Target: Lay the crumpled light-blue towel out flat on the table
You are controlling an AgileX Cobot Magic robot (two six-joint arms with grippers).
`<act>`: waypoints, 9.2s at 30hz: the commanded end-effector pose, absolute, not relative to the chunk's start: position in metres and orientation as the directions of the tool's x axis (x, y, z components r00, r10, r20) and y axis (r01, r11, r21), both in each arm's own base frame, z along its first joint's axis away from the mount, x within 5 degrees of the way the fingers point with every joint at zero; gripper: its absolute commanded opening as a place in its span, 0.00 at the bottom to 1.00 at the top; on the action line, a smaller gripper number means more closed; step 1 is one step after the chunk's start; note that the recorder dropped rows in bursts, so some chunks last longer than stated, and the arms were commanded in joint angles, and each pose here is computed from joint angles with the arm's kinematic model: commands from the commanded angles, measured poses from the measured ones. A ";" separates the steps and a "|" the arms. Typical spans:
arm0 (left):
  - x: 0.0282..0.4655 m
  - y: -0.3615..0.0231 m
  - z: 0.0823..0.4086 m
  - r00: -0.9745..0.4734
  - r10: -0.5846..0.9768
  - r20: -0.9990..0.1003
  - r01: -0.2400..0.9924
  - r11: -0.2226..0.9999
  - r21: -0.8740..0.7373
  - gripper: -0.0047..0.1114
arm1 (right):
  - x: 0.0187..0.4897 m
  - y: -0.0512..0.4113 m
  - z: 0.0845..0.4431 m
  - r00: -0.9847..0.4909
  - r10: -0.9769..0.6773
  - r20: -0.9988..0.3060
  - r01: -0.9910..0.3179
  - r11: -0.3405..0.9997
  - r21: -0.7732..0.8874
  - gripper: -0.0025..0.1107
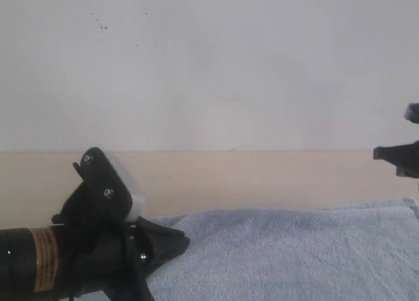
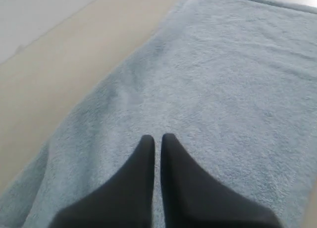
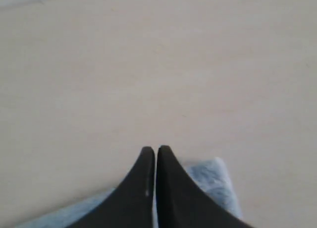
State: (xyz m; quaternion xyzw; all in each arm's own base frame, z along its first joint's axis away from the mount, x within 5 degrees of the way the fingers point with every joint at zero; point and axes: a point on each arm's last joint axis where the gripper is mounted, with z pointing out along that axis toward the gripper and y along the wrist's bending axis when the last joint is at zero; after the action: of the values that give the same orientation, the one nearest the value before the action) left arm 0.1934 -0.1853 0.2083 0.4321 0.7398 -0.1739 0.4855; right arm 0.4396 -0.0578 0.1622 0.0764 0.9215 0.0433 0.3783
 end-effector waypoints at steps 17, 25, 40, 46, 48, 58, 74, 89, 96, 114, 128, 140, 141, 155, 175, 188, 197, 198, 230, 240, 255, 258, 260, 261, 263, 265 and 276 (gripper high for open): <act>0.157 -0.180 0.184 -0.468 0.832 -0.298 0.770 0.549 0.326 0.50 | 0.337 0.035 0.266 -0.875 -0.135 -0.465 -0.209 0.971 0.111 0.02; 0.147 -0.181 0.165 -0.153 0.941 -0.302 0.897 0.261 0.357 0.50 | 0.257 0.031 0.248 -0.814 -0.083 -0.575 -0.172 0.980 0.102 0.02; 0.146 -0.184 0.125 0.182 0.969 -0.166 0.905 -0.099 0.414 0.50 | 0.236 0.032 0.246 -0.794 -0.003 -0.608 -0.133 0.977 0.169 0.02; 0.146 -0.185 0.126 0.150 0.970 -0.190 0.911 -0.061 0.409 0.50 | 0.236 0.034 0.246 -0.795 0.021 -0.607 -0.122 0.973 0.194 0.02; 0.147 -0.185 0.126 0.173 0.969 -0.178 0.904 -0.085 0.420 0.50 | 0.236 0.034 0.246 -0.796 0.025 -0.605 -0.121 0.973 0.199 0.02; 0.168 -0.167 0.127 0.107 0.979 -0.171 0.899 -0.022 0.437 0.50 | 0.236 0.034 0.247 -0.795 0.039 -0.605 -0.114 0.970 0.213 0.02; 0.171 -0.167 0.109 0.115 0.983 -0.145 0.920 -0.050 0.389 0.50 | 0.236 0.035 0.246 -0.797 0.044 -0.602 -0.112 0.969 0.219 0.02; 0.177 -0.171 0.115 0.120 0.984 -0.128 0.909 -0.057 0.413 0.07 | 0.239 0.034 0.249 -0.771 0.063 -0.634 -0.101 0.970 0.220 0.02; 0.184 -0.165 0.156 -0.076 0.971 -0.228 0.847 0.184 0.499 0.07 | 0.240 0.035 0.250 -0.764 0.096 -0.638 -0.085 0.965 0.246 0.02; 0.157 -0.143 0.175 -0.362 0.897 -0.253 0.845 0.430 0.317 0.10 | 0.239 0.037 0.250 -0.770 0.111 -0.629 -0.084 0.959 0.272 0.02; 0.162 -0.167 0.175 -0.358 0.802 -0.478 0.840 0.501 0.211 0.60 | 0.239 0.038 0.250 -0.772 0.127 -0.623 -0.078 0.954 0.291 0.02; 0.161 -0.163 0.153 -0.388 0.862 -0.327 0.861 0.466 0.206 0.60 | 0.239 0.039 0.250 -0.775 0.140 -0.616 -0.072 0.949 0.307 0.02; 0.161 -0.163 0.153 -0.388 0.862 -0.327 0.861 0.466 0.206 0.59 | 0.239 0.039 0.250 -0.775 0.141 -0.616 -0.073 0.948 0.309 0.02; 0.163 -0.164 0.154 -0.358 0.870 -0.339 0.867 0.444 0.225 0.10 | 0.237 0.040 0.249 -0.790 0.102 -0.604 -0.107 0.948 0.300 0.02; 0.182 -0.138 0.198 -0.693 0.328 -0.642 0.354 0.931 0.093 0.08 | 0.238 0.040 0.250 -0.777 0.100 -0.621 -0.110 0.950 0.291 0.02; 0.165 -0.151 0.212 -0.495 0.446 -0.745 0.634 0.772 0.041 0.37 | 0.240 0.040 0.252 -0.764 0.120 -0.634 -0.107 0.945 0.308 0.02; 0.149 -0.116 0.188 -0.507 0.817 -0.273 0.761 0.574 0.303 0.55 | 0.241 0.039 0.253 -0.751 0.130 -0.648 -0.099 0.947 0.305 0.02; 0.137 -0.115 0.184 -0.446 0.879 -0.168 0.852 0.475 0.221 0.51 | 0.242 0.039 0.253 -0.748 0.131 -0.651 -0.098 0.948 0.304 0.02; 0.160 -0.135 0.145 -0.227 0.968 -0.104 0.929 0.247 0.275 0.24 | 0.238 0.042 0.251 -0.776 0.118 -0.619 -0.118 0.938 0.326 0.02; 0.160 -0.135 0.145 -0.381 0.912 -0.151 0.877 0.408 0.254 0.07 | 0.238 0.043 0.251 -0.777 0.118 -0.618 -0.118 0.938 0.327 0.02; 0.172 -0.112 0.151 -0.845 -0.037 -0.534 -0.094 0.992 0.080 0.07 | 0.238 0.043 0.251 -0.779 0.112 -0.617 -0.124 0.937 0.326 0.02; 0.165 -0.094 0.156 -0.762 -0.234 -0.604 -0.300 0.954 0.008 0.07 | 0.239 0.042 0.252 -0.772 0.121 -0.624 -0.118 0.937 0.328 0.02; 0.156 -0.079 0.160 -0.677 -0.388 -0.626 -0.451 0.890 -0.064 0.07 | 0.239 0.043 0.253 -0.767 0.139 -0.627 -0.109 0.934 0.340 0.02; 0.152 -0.075 0.162 -0.663 -0.401 -0.632 -0.467 0.881 -0.069 0.07 | 0.240 0.043 0.253 -0.762 0.146 -0.630 -0.105 0.934 0.343 0.02; 0.146 -0.061 0.173 -0.607 -0.416 -0.677 -0.512 0.856 -0.067 0.07 | 0.241 0.042 0.254 -0.755 0.156 -0.636 -0.099 0.933 0.346 0.02; 0.141 -0.050 0.186 -0.540 -0.441 -0.717 -0.560 0.824 -0.084 0.07 | 0.242 0.042 0.254 -0.745 0.166 -0.646 -0.094 0.933 0.348 0.02; 0.107 -0.014 0.240 -0.281 -0.681 -0.676 -0.517 0.701 -0.492 0.07 | 0.242 0.042 0.255 -0.744 0.169 -0.647 -0.092 0.933 0.349 0.02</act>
State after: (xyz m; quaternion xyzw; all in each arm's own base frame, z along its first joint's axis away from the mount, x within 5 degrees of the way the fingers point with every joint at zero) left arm 0.1149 -0.0186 0.2365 -0.3539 0.8054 -0.0501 0.4729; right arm 0.2442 0.0414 0.2544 0.0235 0.9163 0.1806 0.3566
